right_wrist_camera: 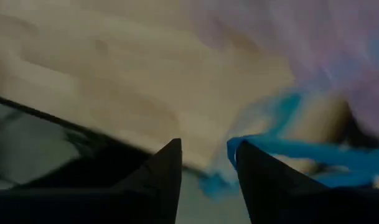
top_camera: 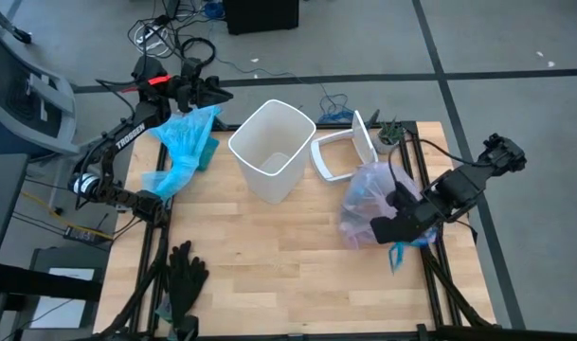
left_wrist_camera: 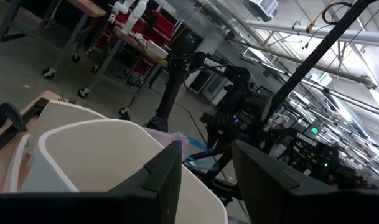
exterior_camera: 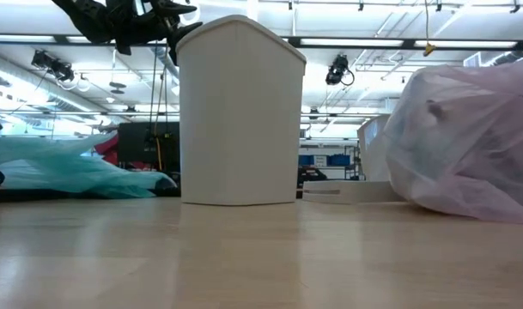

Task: Place trash/remove bag and relplace
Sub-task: Remove the pink trash bag from the trash bin, then put the blue trash bag in the trash bin

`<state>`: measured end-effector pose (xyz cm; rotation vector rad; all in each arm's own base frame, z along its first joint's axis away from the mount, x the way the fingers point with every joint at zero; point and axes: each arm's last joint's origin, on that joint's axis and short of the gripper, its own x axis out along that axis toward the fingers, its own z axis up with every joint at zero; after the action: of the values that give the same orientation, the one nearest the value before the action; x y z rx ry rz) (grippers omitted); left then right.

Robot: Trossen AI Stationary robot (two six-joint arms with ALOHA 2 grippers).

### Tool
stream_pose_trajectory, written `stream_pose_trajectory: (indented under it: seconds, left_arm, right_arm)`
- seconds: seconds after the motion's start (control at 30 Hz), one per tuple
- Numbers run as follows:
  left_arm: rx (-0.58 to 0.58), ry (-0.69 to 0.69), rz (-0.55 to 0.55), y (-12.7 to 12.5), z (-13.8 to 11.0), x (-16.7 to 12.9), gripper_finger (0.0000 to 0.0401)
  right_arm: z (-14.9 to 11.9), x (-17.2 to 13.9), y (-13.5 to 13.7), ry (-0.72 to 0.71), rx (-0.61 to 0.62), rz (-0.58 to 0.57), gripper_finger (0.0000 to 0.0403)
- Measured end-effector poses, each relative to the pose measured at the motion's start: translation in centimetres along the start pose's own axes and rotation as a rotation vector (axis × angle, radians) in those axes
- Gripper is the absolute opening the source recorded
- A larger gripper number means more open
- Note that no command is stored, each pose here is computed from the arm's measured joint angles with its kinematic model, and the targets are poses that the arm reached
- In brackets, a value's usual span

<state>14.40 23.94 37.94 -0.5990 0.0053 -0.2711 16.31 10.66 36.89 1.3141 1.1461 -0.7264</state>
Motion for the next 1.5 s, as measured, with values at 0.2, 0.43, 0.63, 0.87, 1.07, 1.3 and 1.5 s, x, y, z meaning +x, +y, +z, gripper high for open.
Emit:
stream_pose_trajectory:
  seconds: [0.2,0.43,0.63,0.87,1.07,1.3,1.5]
  left_arm:
    - [0.052,0.010,-0.008,0.0,0.0,0.0,0.0152]
    - [0.056,0.025,-0.029,-0.2,-0.2,0.6,0.0152]
    - [0.044,0.032,-0.037,-0.2,-0.3,0.9,0.0152]
    - [0.039,0.033,-0.037,-0.1,-0.3,0.9,0.0152]
    - [0.026,0.041,-0.033,0.7,-1.5,0.8,0.0152]
    - [-0.059,0.058,-0.013,2.9,-5.2,0.5,0.0152]
    - [-0.083,0.067,-0.004,4.0,-7.6,0.2,0.0152]
  right_arm:
    - [1.2,-0.1,0.2,-0.400,-0.099,0.104,0.0139]
    - [2.0,0.5,0.1,-0.337,-0.067,0.038,0.0138]
    - [1.2,0.6,-0.8,0.032,-0.028,-0.141,0.0131]
    - [0.6,0.2,-1.9,0.277,0.048,-0.298,0.0121]
    - [0.2,-0.5,-1.7,0.315,0.082,-0.284,0.0118]
    - [-0.5,-0.7,-0.4,0.212,0.018,-0.077,0.0115]
    - [-0.1,-0.7,1.1,-0.016,-0.112,0.157,0.0114]
